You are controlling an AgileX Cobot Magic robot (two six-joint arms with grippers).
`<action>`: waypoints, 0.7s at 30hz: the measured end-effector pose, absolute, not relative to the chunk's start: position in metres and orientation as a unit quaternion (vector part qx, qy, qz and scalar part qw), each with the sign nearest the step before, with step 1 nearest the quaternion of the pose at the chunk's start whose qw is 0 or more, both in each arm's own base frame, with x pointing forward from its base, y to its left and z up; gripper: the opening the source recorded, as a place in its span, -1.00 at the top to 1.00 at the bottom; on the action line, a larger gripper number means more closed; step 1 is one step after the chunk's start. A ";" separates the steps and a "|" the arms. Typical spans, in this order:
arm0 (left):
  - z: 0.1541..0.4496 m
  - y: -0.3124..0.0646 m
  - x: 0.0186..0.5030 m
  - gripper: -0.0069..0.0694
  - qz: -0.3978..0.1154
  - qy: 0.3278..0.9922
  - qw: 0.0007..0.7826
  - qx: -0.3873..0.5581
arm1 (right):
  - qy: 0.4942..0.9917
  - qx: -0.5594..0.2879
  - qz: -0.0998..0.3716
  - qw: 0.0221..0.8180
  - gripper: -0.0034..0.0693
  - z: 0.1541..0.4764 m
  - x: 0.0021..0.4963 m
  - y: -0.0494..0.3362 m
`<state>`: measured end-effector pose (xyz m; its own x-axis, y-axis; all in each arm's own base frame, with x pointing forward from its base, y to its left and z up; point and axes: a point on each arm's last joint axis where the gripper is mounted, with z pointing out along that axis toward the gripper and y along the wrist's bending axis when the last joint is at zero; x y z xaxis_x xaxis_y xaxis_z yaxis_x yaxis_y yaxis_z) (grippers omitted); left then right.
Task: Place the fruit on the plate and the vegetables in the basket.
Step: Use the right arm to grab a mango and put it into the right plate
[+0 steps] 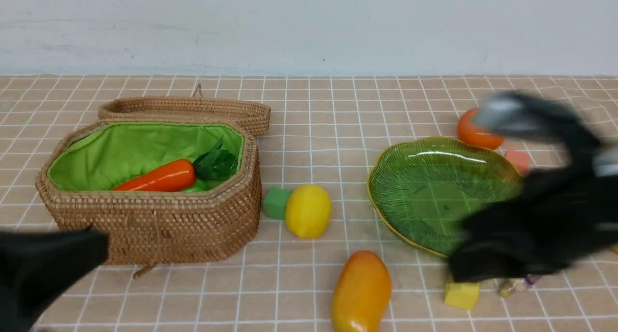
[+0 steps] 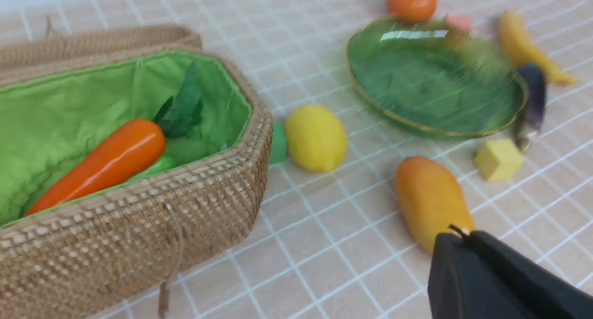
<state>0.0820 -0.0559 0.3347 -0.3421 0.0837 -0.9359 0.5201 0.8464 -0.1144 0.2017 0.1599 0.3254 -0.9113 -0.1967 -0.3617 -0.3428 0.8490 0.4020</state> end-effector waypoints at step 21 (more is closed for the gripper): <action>0.325 -0.047 0.068 0.85 -0.225 0.759 0.583 0.182 | 0.997 -0.009 0.055 0.044 -0.80 0.169 0.305 0.248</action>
<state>0.0683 -0.0469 0.3254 -0.2540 0.0149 -0.9671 0.5393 0.8322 -0.1288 0.3052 0.2479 0.1695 -0.9960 -0.0139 -0.0882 -0.0235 0.9938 0.1090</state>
